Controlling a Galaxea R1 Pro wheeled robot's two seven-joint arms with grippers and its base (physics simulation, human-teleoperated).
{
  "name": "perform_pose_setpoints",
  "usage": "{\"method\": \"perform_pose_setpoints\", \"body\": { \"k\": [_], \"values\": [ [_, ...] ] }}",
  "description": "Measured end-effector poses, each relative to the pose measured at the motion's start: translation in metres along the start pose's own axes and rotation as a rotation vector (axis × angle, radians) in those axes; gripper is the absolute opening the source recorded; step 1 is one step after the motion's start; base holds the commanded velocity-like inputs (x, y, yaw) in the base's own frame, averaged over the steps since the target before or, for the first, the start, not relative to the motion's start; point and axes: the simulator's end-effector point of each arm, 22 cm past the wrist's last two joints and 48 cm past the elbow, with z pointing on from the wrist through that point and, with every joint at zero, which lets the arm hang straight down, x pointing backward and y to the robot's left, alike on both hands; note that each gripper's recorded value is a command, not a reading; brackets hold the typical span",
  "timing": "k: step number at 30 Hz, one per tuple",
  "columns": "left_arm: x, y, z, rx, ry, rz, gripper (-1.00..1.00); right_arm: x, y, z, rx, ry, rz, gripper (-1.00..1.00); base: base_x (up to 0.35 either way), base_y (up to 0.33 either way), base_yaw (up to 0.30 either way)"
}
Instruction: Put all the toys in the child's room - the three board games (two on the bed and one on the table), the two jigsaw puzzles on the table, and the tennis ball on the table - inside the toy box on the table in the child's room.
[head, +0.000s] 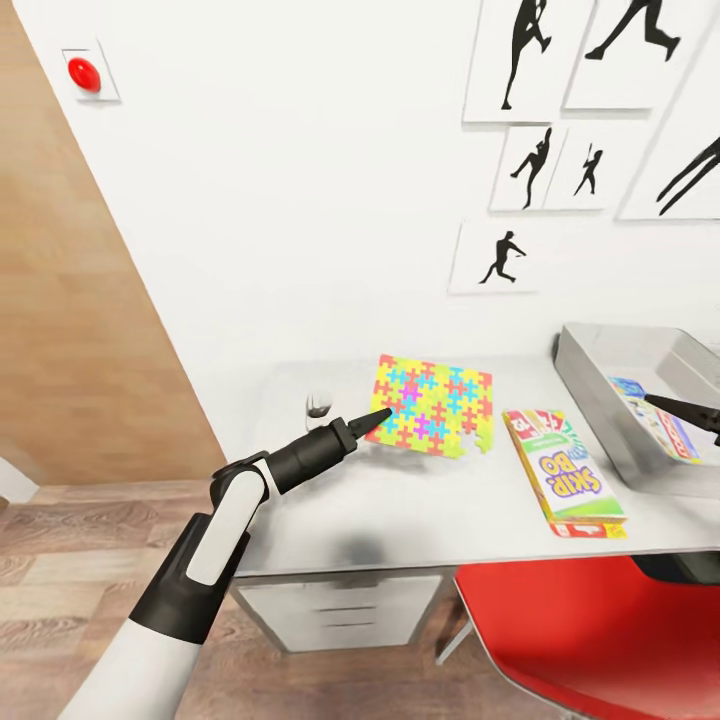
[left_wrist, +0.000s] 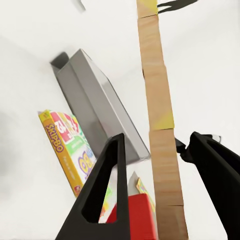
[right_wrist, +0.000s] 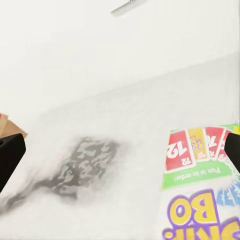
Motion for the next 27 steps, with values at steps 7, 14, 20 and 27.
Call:
{"method": "perform_pose_setpoints", "body": {
  "k": [7,14,20,27],
  "values": [
    [-0.002,-0.007,0.000,0.007,-0.003,0.010,-1.00,-0.005,0.004,-0.004,-0.004,-0.011,-0.006,1.00,-0.080,-0.039,0.000],
    [-0.005,-0.015,-0.001,0.018,-0.007,0.020,-1.00,-0.010,0.007,-0.008,-0.007,-0.021,-0.012,1.00,-0.016,-0.008,0.000],
    [-0.007,-0.021,-0.002,0.025,-0.012,0.033,-1.00,-0.014,0.011,-0.011,-0.011,-0.029,-0.017,1.00,-0.002,-0.134,0.000],
    [-0.011,-0.028,-0.002,0.029,-0.020,0.046,-1.00,-0.018,0.014,-0.015,-0.014,-0.039,-0.022,1.00,0.008,-0.239,0.000]
  ]
}}
